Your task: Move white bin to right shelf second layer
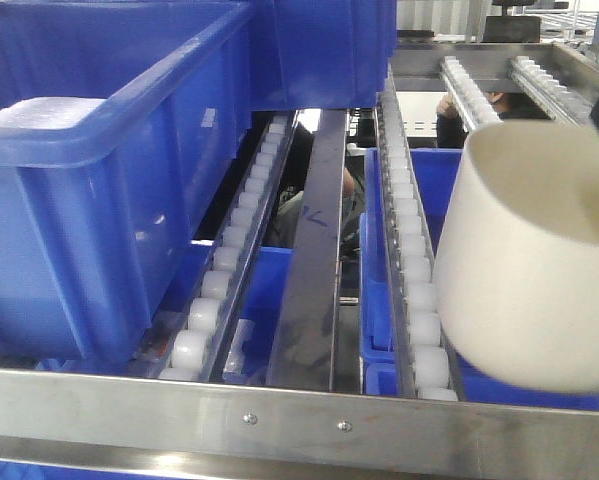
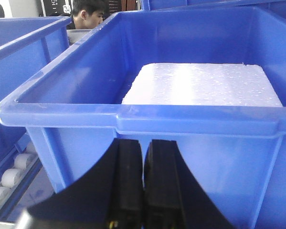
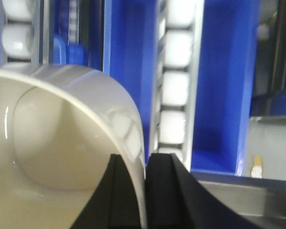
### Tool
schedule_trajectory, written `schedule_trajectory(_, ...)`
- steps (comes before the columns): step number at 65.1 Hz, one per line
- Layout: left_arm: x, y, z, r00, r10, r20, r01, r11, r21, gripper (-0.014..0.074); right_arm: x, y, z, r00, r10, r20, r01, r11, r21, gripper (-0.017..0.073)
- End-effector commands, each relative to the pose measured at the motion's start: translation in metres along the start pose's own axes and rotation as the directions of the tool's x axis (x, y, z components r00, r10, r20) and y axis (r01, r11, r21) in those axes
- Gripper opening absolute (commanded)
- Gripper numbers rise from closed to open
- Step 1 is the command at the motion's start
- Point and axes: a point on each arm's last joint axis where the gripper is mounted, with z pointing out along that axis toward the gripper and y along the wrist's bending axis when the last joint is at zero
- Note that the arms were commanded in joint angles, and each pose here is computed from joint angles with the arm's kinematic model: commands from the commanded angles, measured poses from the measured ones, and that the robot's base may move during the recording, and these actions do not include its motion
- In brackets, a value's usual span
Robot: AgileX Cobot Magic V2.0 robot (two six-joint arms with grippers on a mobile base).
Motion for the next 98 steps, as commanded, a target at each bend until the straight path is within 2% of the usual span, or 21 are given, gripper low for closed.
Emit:
schedule_trajectory(1,0.004,0.001,0.000,0.998,-0.008,0.063,0.009,1.000,-0.009,0.0085,-0.014,0.004,-0.010,0.996,0.002,0.093,0.000,1.000,-0.022,0.0059)
schedule_trajectory(21,0.004,0.001,0.000,0.998,-0.008,0.063,0.009,1.000,-0.009,0.0085,-0.012,0.002,-0.009,0.997,-0.014,0.077,0.014,1.000,-0.004,0.0153)
schedule_trajectory(39,0.004,0.001,0.000,0.998,-0.008,0.063,0.009,1.000,-0.009,0.0085,-0.012,0.000,-0.008,0.997,-0.020,0.076,0.019,1.000,0.008,0.0165)
schedule_trajectory(52,0.004,0.001,0.000,0.998,-0.008,0.063,0.009,1.000,-0.009,0.0085,-0.010,0.000,-0.007,0.998,-0.003,0.066,0.003,1.000,-0.002,0.0282)
schedule_trajectory(63,0.004,0.001,0.000,0.998,-0.008,0.063,0.009,1.000,-0.009,0.0085,-0.006,-0.001,-0.004,0.999,-0.003,0.047,0.003,1.000,0.002,0.0332)
schedule_trajectory(77,0.004,0.001,0.000,0.998,-0.008,0.063,0.009,1.000,-0.009,0.0085,-0.008,0.000,-0.008,0.996,0.011,0.086,-0.009,1.000,-0.018,0.0437)
schedule_trajectory(98,0.004,0.001,0.000,0.998,-0.008,0.063,0.009,1.000,-0.009,0.0085,-0.003,0.000,-0.043,0.985,0.008,0.173,-0.001,0.999,-0.043,0.0437)
